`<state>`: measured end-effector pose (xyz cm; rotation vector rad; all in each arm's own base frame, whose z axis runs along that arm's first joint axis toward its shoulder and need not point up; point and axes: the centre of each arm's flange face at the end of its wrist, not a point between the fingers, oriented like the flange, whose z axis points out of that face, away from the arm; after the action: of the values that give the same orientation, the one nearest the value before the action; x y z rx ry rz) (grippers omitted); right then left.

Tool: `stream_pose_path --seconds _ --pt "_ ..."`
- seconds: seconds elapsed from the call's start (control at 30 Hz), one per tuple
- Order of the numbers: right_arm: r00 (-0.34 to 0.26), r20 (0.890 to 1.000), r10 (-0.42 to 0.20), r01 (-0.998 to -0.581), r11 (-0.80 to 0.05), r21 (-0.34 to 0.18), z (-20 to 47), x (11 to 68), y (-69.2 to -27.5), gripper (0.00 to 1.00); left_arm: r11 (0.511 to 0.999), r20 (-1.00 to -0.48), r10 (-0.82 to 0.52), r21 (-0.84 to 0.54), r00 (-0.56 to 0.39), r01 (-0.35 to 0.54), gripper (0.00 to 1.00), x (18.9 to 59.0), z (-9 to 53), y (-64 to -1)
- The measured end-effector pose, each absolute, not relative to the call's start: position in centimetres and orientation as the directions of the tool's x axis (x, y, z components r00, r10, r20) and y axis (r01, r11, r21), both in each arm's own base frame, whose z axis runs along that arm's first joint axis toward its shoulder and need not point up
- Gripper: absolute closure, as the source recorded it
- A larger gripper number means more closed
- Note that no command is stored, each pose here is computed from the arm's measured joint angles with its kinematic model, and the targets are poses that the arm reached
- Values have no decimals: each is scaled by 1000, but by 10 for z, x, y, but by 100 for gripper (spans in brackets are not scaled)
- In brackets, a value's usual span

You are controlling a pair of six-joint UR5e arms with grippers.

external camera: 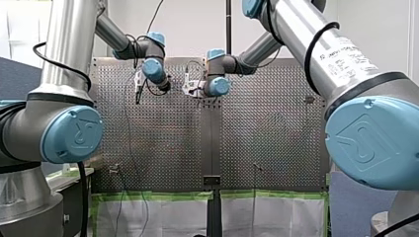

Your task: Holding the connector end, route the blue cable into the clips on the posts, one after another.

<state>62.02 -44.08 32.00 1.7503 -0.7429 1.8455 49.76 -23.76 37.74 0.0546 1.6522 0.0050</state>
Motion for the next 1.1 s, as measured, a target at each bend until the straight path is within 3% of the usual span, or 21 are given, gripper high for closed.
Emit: stream_pose_path --seconds 0.37,1.1 --pt "-4 999 -53 -712 -701 -40 284 596 -451 100 999 -996 37 37 -80 11 100 490 372 -251" --pt "-5 996 -87 -754 -654 -61 217 552 -467 100 995 -974 95 85 -207 59 100 486 261 -313"
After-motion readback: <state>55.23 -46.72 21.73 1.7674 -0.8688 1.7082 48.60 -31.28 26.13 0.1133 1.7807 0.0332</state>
